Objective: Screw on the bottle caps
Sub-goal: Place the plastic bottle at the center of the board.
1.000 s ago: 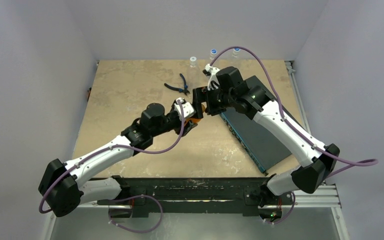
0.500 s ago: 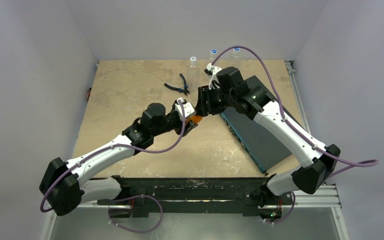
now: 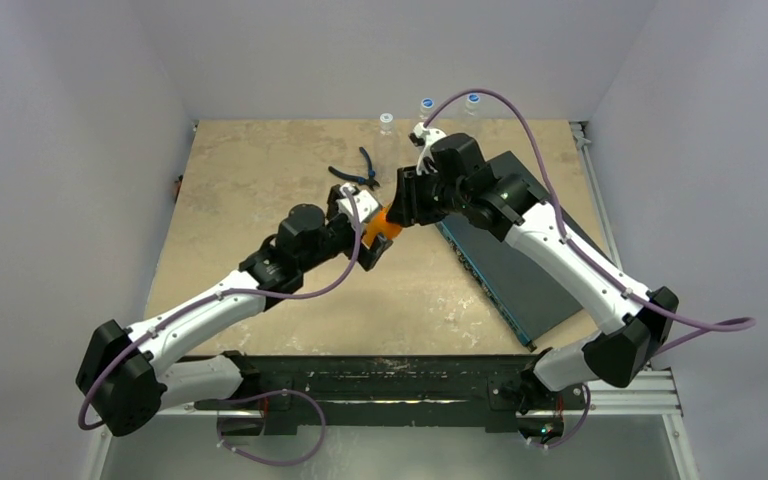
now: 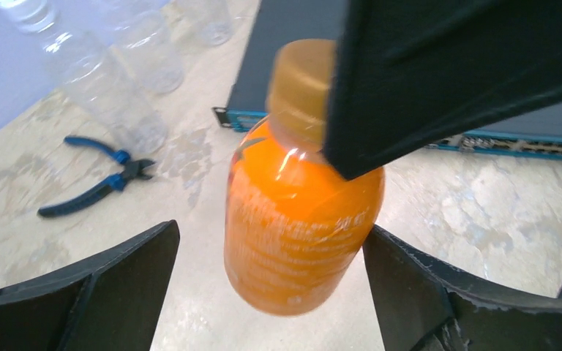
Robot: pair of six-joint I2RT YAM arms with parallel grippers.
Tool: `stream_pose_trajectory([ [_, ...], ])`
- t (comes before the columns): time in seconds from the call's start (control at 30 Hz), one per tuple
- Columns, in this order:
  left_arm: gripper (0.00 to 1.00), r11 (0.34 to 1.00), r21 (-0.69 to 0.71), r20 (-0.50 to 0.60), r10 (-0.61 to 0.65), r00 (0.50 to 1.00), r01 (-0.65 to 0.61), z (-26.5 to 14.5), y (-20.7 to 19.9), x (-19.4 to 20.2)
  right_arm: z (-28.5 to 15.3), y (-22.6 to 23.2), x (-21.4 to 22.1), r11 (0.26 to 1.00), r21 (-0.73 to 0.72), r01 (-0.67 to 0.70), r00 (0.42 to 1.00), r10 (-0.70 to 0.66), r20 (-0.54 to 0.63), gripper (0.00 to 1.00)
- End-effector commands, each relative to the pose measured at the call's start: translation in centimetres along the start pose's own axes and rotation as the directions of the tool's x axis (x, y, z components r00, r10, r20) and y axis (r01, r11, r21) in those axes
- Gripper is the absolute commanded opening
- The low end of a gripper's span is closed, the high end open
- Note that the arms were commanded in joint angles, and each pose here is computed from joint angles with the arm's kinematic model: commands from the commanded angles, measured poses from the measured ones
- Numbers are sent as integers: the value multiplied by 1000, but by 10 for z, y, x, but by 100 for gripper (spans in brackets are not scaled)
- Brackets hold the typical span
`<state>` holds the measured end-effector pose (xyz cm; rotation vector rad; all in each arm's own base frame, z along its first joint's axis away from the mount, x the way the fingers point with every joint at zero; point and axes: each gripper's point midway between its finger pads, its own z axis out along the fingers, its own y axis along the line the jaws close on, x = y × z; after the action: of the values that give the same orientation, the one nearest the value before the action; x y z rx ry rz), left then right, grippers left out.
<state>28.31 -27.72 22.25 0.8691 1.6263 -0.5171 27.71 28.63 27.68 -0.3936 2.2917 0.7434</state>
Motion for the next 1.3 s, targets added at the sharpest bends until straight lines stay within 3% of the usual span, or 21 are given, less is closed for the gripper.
stream_pose_trajectory([
  [0.0, 97, 974, -199, 40, -105, 994, 111, -15, 46, -16, 8, -8, -35, 997, 79, 19, 993, -28, 118, 14],
  [0.4, 100, 851, -505, -87, -216, 972, 144, -51, 113, 1, 95, -75, -52, 922, 378, 82, 979, -145, 143, 12],
  [0.83, 100, 834, -509, -80, -293, 953, 214, -44, 116, -8, 163, -110, -55, 855, 497, 151, 965, -236, 113, 12],
  [1.03, 100, 838, -499, -93, -306, 948, 222, -39, 115, -8, 174, -114, -45, 853, 497, 157, 971, -226, 82, 25],
  [1.27, 100, 841, -486, -111, -330, 937, 238, -33, 114, -9, 180, -116, -35, 860, 487, 153, 977, -207, 58, 51],
])
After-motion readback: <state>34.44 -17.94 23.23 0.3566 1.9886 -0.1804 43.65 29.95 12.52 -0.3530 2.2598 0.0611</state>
